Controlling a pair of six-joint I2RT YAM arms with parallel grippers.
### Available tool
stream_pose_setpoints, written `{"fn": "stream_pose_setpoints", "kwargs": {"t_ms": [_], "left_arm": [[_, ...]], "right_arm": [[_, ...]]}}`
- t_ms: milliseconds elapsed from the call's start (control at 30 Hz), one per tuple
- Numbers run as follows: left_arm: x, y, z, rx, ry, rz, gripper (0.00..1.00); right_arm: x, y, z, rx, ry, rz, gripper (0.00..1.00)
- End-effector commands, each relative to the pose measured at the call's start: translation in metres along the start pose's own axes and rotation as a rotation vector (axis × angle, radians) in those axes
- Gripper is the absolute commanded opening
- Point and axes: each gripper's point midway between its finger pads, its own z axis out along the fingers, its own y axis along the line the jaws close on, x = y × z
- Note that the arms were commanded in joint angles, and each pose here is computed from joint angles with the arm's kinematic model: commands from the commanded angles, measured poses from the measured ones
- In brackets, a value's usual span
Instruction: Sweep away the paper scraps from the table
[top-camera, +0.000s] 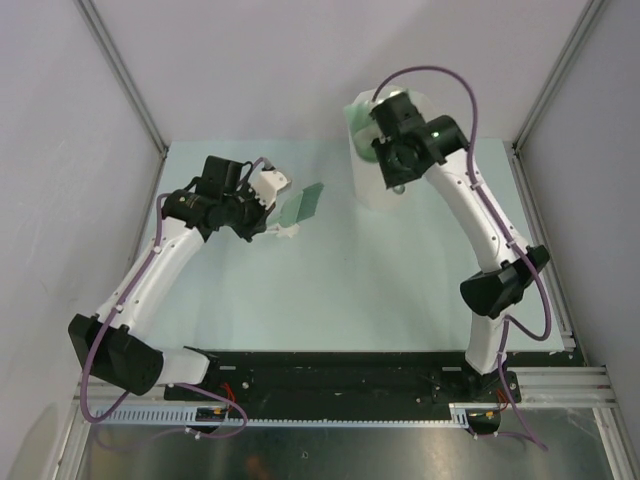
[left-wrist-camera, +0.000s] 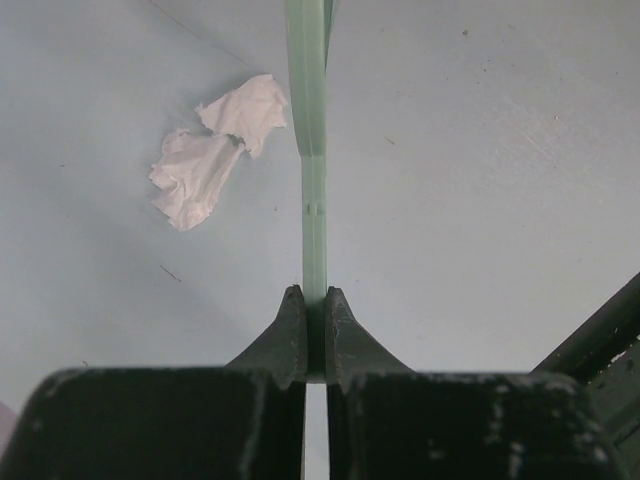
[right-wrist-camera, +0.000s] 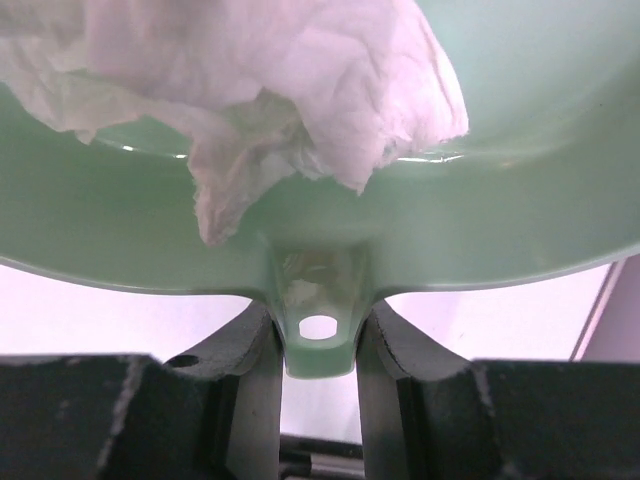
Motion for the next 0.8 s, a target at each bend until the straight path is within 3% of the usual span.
{"fn": "stream_pose_setpoints", "kwargs": {"t_ms": [0, 167, 400, 533, 667, 700, 767], "left_arm": [[-0.004, 0.002, -0.004, -0.005, -0.025, -0.005, 0.0], [-0.012, -0.001, -0.003, 0.018, -0.041, -0.018, 0.0], [-0.01, -0.001, 0.002, 0.027, -0.028, -0.023, 0.0], [-0.009, -0.001, 0.003, 0.028, -0.026, -0.023, 0.0], [-0.006, -0.001, 0.005, 0.03, -0.019, -0.02, 0.0], [-0.006, -0.001, 0.005, 0.031, -0.016, -0.019, 0.0], [-0.004, -0.002, 0.006, 0.031, -0.013, -0.019, 0.0]], "right_arm": [[-0.01, -0.051, -0.03, 0.138, -0.032, 0.011, 0.0], [-0.041, -0.113, -0.031, 0.313, -0.134, 0.047, 0.0], [-0.087, -0.18, -0.054, 0.68, -0.251, -0.086, 0.0], [-0.119, -0.201, -0.083, 0.85, -0.317, -0.239, 0.0], [-0.132, -0.217, -0.096, 1.074, -0.24, -0.454, 0.0], [-0.126, -0.216, -0.079, 1.101, -0.178, -0.546, 0.0], [-0.141, -0.221, -0.102, 1.212, -0.218, -0.593, 0.0]]}}
